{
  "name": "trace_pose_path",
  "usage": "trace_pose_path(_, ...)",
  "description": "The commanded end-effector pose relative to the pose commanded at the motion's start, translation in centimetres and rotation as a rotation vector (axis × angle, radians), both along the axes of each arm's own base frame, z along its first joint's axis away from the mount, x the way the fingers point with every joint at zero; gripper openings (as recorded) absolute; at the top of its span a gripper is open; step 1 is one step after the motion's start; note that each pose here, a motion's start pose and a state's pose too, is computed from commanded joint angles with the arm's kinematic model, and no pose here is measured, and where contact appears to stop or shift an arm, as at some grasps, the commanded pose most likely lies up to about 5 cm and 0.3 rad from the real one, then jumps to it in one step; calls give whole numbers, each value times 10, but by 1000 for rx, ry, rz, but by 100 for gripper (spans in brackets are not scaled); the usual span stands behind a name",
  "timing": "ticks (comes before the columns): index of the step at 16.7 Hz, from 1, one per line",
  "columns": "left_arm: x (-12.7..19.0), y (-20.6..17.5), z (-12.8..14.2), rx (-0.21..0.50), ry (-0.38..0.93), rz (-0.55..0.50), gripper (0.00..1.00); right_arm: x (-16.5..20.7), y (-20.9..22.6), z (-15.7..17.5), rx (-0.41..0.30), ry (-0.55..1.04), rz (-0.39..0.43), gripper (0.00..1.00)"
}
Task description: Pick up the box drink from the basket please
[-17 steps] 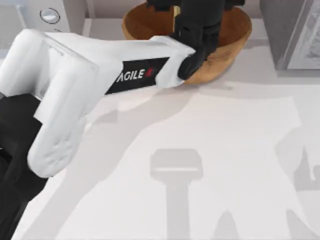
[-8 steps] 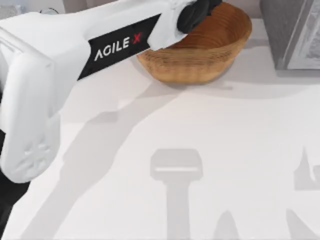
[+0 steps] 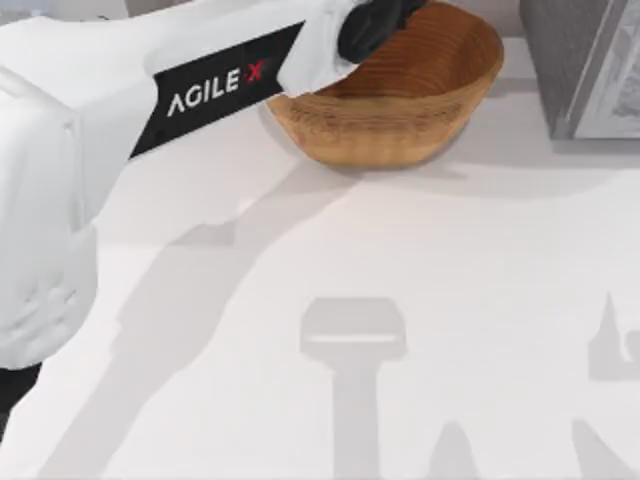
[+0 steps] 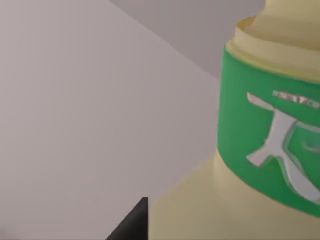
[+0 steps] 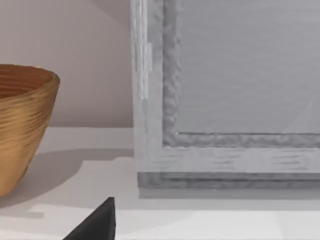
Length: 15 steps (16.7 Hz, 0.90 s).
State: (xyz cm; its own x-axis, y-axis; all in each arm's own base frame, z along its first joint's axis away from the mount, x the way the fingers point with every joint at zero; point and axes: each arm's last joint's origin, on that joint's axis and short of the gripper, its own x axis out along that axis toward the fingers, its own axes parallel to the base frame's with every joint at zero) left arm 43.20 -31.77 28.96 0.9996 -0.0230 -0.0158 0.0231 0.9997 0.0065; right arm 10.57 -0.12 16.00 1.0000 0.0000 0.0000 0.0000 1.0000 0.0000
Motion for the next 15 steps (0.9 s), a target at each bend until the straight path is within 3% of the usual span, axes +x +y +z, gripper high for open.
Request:
trace_pose_path(5, -26, 74, 42, 6, 16, 4, 0, 0, 0, 0, 0, 0, 0, 100)
trace_pose_path(10, -117, 187, 89, -23, -22, 11, 0, 0, 0, 0, 0, 0, 0, 100)
trace_pose_path(12, -170, 229, 88, -33, -46, 13, 0, 0, 0, 0, 0, 0, 0, 100)
trace_pose_path(15, -246, 275, 54, -35, -74, 15, 0, 0, 0, 0, 0, 0, 0, 100)
